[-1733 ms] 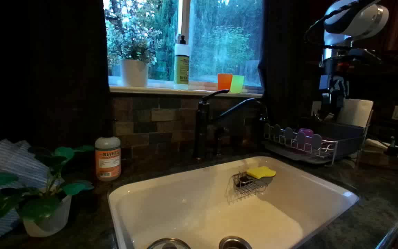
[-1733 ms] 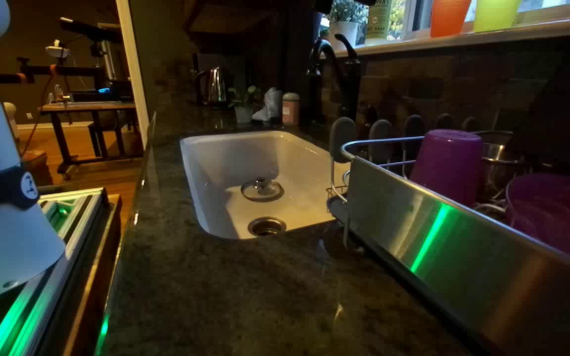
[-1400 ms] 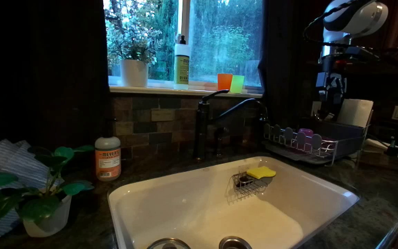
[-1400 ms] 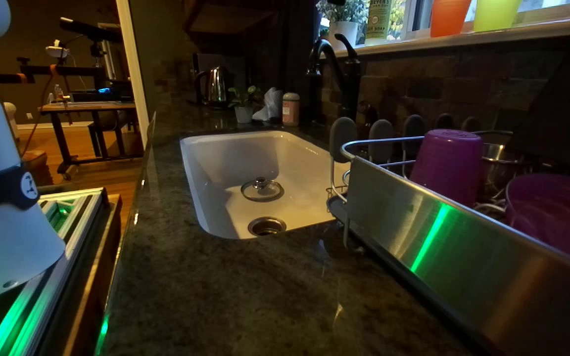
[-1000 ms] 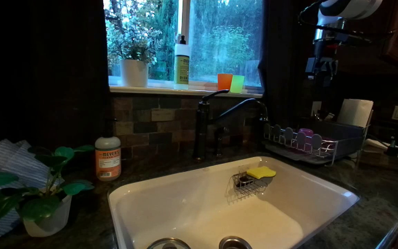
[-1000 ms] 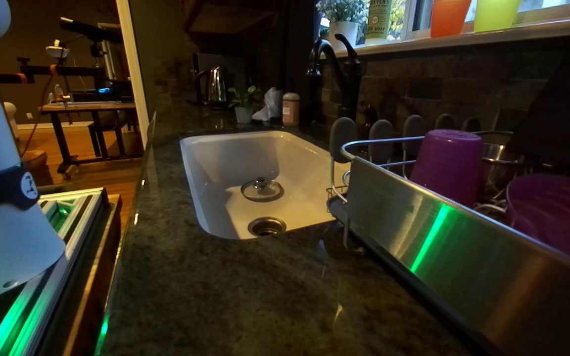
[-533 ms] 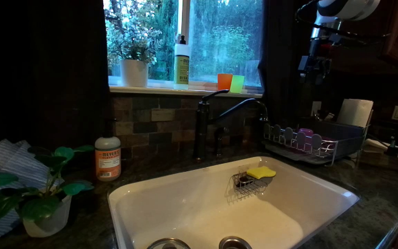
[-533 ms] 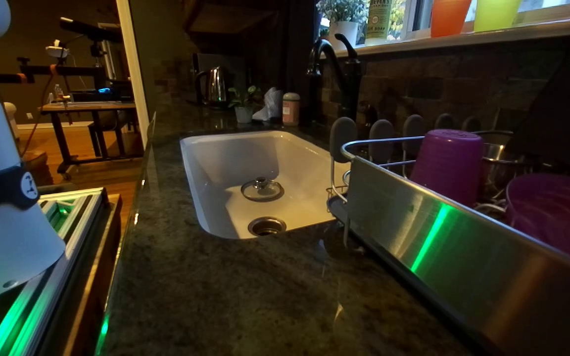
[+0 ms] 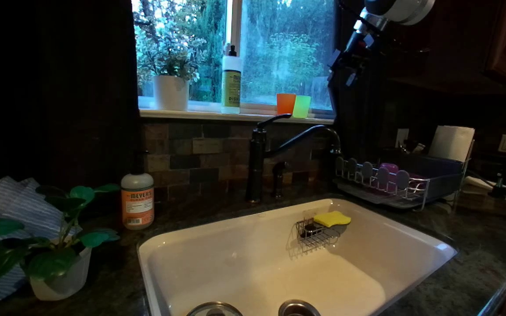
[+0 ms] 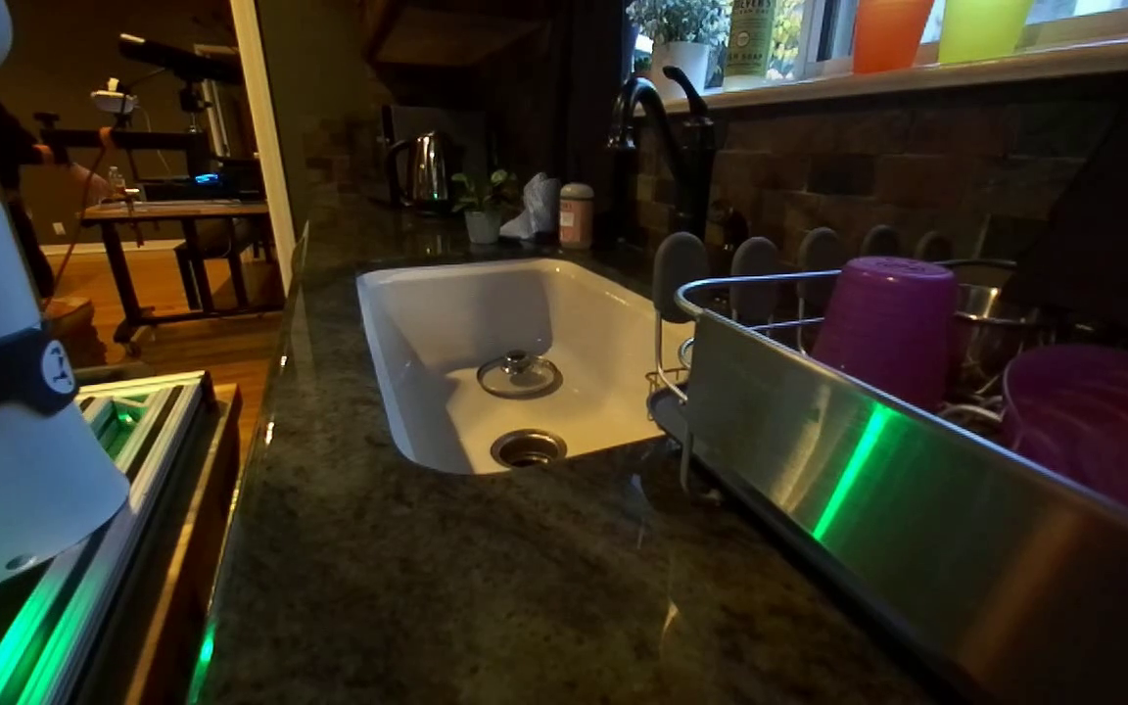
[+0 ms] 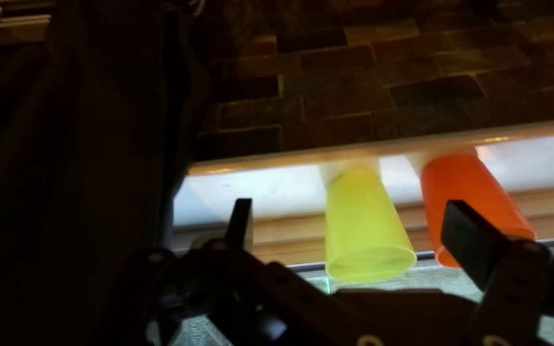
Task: Take the orange cup off of the window seal and put it on the dish rack
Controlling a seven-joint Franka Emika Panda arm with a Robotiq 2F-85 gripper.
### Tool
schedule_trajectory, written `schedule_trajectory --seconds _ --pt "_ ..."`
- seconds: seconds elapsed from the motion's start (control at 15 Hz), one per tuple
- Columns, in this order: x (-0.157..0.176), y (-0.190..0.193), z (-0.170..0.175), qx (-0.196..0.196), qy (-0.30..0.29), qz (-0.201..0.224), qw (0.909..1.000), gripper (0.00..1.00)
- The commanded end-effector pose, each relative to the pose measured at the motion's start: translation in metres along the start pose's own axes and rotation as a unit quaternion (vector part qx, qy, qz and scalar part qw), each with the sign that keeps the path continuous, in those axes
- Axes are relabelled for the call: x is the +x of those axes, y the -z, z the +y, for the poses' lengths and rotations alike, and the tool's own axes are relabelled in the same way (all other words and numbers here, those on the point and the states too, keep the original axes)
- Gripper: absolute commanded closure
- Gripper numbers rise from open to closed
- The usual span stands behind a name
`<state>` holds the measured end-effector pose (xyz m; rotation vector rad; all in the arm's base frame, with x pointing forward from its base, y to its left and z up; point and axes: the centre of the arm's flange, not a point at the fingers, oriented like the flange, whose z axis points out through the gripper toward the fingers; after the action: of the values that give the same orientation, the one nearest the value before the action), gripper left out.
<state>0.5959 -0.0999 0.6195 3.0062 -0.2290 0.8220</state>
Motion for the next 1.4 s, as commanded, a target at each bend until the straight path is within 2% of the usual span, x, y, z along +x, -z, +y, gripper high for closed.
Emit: schedule_trajectory --seconds 0.0,0.13,0.67,0.8,1.0,1.2,1.33 --pt "0.008 -0.003 -0.010 0.012 -0.001 0.004 0.9999 0.00" --pt "0.018 -0.011 -0.018 0.026 0.000 0.007 0.9996 0.00" --pt "0.022 -0.013 -0.016 0.027 0.001 0.009 0.9996 0.00" --pt "0.033 -0.021 -0.021 0.023 -0.064 0.018 0.9975 0.00" --pt "0.053 -0.026 -0.033 0.019 -0.149 0.035 0.9881 0.00" --pt "0.067 -0.039 -0.050 0.023 -0.219 0.018 0.9753 0.00" --pt "0.074 -0.051 -0.062 0.036 -0.244 0.006 0.9690 0.00"
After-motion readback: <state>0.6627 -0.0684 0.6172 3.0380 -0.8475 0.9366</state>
